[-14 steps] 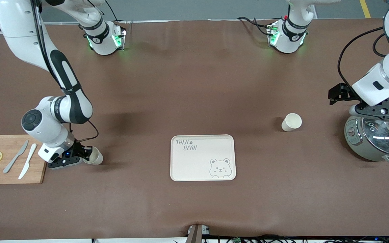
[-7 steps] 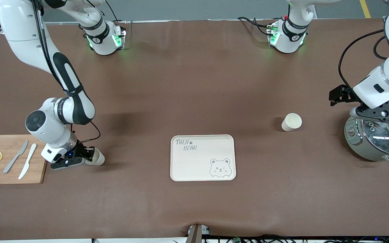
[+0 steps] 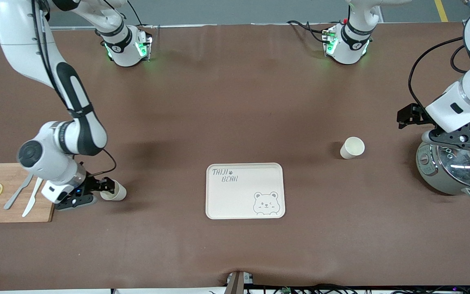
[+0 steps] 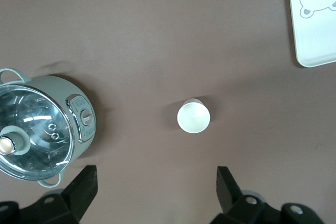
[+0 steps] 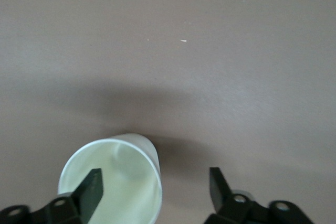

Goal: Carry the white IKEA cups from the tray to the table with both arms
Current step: 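Lower the held cup onto the table beside the cutting board, then open the right gripper and withdraw the right arm from the cup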

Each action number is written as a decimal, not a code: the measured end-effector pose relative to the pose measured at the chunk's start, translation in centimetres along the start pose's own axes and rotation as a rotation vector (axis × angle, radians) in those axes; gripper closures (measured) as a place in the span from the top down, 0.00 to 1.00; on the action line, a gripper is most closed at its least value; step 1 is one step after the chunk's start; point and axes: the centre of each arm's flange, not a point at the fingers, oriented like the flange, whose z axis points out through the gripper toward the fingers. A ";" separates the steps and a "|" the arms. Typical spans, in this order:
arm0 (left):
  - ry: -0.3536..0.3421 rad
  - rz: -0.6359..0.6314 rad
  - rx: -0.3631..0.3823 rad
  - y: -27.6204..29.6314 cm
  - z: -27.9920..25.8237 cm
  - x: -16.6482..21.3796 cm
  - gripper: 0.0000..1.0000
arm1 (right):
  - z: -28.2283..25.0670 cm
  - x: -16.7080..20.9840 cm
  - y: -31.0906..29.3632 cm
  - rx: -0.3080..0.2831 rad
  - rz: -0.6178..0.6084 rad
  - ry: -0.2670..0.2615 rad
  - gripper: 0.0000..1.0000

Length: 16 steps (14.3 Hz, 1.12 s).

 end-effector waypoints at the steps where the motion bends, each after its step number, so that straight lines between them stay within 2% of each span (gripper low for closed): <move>1: 0.000 0.000 0.000 0.0 0.0 0.0 1.00 | -2.4 0.9 0.9 0.015 0.008 -0.030 1.00; 4: 0.003 0.000 0.000 0.0 -0.1 0.0 1.00 | -9.1 2.1 2.7 0.045 0.022 -0.086 1.00; 7: 0.005 -0.001 0.000 0.0 -0.2 0.0 1.00 | -16.5 1.3 2.9 0.066 0.025 -0.156 1.00; 9: 0.005 -0.001 0.000 0.0 -0.2 0.0 1.00 | -22.4 -0.3 2.9 0.033 0.044 -0.193 1.00; 12: 0.005 -0.001 0.000 0.0 -0.2 0.1 1.00 | -31.5 -3.5 1.8 -0.040 0.110 -0.175 1.00; 14: 0.005 -0.001 0.000 0.0 -0.2 0.1 1.00 | -36.2 -6.2 0.7 -0.051 0.141 -0.135 1.00; 16: 0.006 0.000 0.000 0.0 -0.2 0.1 1.00 | -38.0 -8.9 0.1 -0.056 0.155 -0.096 1.00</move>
